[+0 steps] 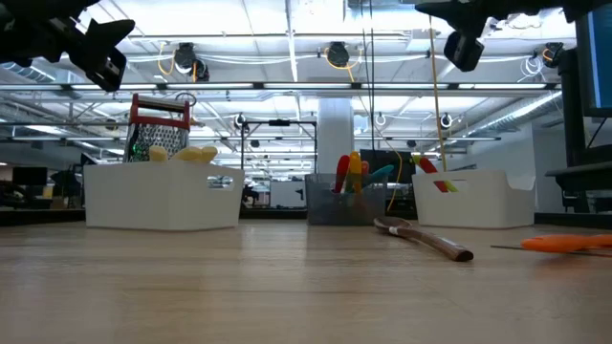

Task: Pick & Place Kitchen Items
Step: Put the wooden slotted spoon into the right white bin

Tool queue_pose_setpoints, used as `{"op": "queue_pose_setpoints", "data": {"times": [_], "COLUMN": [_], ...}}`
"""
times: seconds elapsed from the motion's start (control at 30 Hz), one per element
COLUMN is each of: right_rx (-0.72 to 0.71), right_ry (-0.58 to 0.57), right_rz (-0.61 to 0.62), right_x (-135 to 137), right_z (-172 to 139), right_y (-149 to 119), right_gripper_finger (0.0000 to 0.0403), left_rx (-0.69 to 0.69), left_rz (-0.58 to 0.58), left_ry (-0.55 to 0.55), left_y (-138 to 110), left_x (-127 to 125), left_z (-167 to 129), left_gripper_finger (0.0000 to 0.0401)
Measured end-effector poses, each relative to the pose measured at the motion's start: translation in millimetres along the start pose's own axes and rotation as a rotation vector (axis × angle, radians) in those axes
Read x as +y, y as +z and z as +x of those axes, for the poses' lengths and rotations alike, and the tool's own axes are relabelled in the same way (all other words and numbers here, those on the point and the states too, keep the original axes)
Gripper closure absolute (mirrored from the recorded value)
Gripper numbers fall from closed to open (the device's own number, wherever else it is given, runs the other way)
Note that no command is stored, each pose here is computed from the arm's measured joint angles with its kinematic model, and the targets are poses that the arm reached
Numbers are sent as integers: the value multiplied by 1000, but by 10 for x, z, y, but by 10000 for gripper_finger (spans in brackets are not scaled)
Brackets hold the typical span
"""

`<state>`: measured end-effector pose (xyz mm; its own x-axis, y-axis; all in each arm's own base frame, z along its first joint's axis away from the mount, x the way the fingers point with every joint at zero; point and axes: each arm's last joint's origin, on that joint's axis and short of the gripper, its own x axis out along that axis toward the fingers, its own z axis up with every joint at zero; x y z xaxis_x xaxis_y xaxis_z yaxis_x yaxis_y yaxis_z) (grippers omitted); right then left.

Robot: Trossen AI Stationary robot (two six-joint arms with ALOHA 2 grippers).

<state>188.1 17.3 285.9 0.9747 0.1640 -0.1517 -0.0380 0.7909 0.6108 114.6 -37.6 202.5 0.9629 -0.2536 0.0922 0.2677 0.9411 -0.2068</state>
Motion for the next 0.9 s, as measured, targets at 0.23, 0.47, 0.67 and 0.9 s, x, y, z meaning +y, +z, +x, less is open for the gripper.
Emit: {"op": "queue_pose_setpoints", "data": {"times": [0.23,0.47,0.67,0.9], "right_rx": [97,329,467,530], "right_ry": [-64,-316,-525,-652], "right_rz": [12,110,269,497], "right_x": [196,203,107,-54], "right_z": [360,714,1050,1270], "right_y": [-95,-263,-430,-670], "right_gripper_finger": [332,332,332,332], "left_rx": [2,11,11,27], "left_rz": [24,50,77,80], "left_ry": [0,-50,-51,-49], "left_y": [-2,-5,-6,-21], "left_x": [0,-14,-14,-11], "left_z": [0,0,0,0], "left_gripper_finger": [219,219,219,219]}}
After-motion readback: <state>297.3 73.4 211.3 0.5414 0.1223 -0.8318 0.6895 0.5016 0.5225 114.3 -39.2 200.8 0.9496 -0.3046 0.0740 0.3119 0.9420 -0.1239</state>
